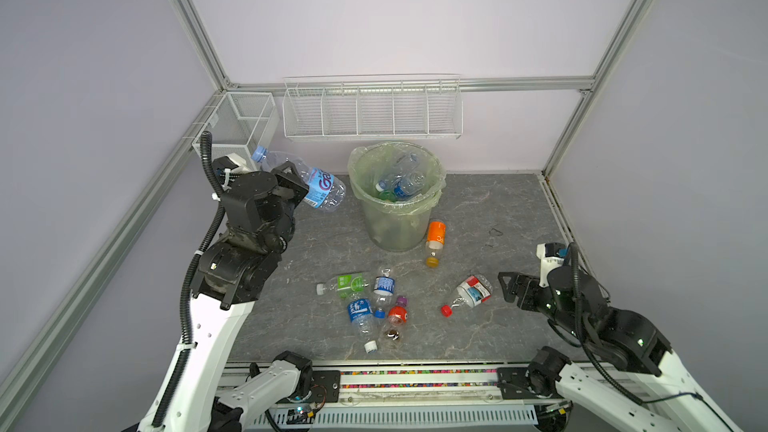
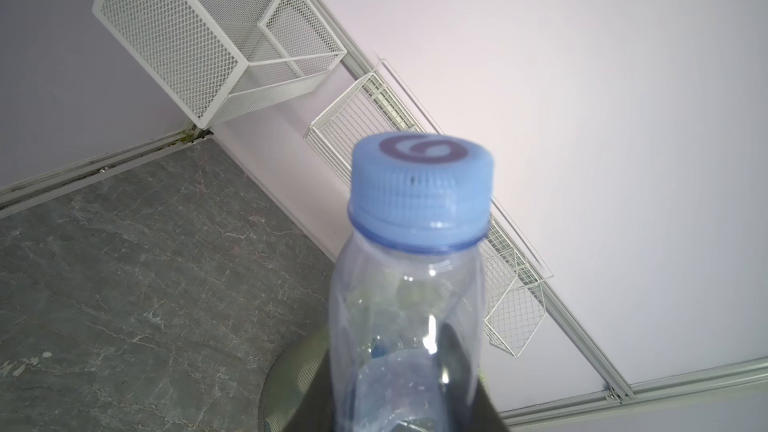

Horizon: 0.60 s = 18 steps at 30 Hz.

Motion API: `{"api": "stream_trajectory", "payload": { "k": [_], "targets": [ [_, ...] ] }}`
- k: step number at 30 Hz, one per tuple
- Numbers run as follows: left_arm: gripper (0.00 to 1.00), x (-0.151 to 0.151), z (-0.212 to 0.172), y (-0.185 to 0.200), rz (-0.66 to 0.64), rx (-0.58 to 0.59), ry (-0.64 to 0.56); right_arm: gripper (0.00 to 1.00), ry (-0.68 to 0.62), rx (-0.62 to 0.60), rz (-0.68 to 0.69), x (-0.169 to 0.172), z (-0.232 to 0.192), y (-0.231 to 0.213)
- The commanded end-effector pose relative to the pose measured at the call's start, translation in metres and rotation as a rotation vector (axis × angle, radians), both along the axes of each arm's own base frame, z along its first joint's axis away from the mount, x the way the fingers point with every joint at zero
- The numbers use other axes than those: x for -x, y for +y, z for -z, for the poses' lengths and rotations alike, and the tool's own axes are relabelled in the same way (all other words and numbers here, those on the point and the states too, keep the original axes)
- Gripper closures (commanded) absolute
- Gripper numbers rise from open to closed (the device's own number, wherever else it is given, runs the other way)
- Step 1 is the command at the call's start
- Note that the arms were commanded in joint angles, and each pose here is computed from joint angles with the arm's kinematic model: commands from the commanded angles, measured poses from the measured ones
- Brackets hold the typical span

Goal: Throw the plastic bottles in the bin
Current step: 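Lift the blue-capped bottle with the left gripper up toward the wastebasket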

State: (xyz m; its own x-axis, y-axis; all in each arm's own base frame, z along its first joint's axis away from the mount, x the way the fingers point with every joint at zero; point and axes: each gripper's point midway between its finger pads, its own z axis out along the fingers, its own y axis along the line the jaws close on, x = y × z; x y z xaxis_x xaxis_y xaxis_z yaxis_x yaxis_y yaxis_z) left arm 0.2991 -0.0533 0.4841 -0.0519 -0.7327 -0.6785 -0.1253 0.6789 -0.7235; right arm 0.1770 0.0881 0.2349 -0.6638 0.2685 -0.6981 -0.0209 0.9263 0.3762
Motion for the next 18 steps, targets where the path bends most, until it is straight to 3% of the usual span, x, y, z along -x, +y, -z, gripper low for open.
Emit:
{"api": "stream_trajectory", "payload": {
  "k": [1,18],
  "targets": [
    [1.00,0.005,-0.015,0.001,-0.032,-0.092,-0.020,0.12,0.020,-0.026,0.003,-0.003,0.007,0.006],
    [1.00,0.006,-0.076,-0.090,0.059,-0.455,-0.143,0.11,0.035,-0.035,0.007,0.002,0.015,0.004]
  ]
}}
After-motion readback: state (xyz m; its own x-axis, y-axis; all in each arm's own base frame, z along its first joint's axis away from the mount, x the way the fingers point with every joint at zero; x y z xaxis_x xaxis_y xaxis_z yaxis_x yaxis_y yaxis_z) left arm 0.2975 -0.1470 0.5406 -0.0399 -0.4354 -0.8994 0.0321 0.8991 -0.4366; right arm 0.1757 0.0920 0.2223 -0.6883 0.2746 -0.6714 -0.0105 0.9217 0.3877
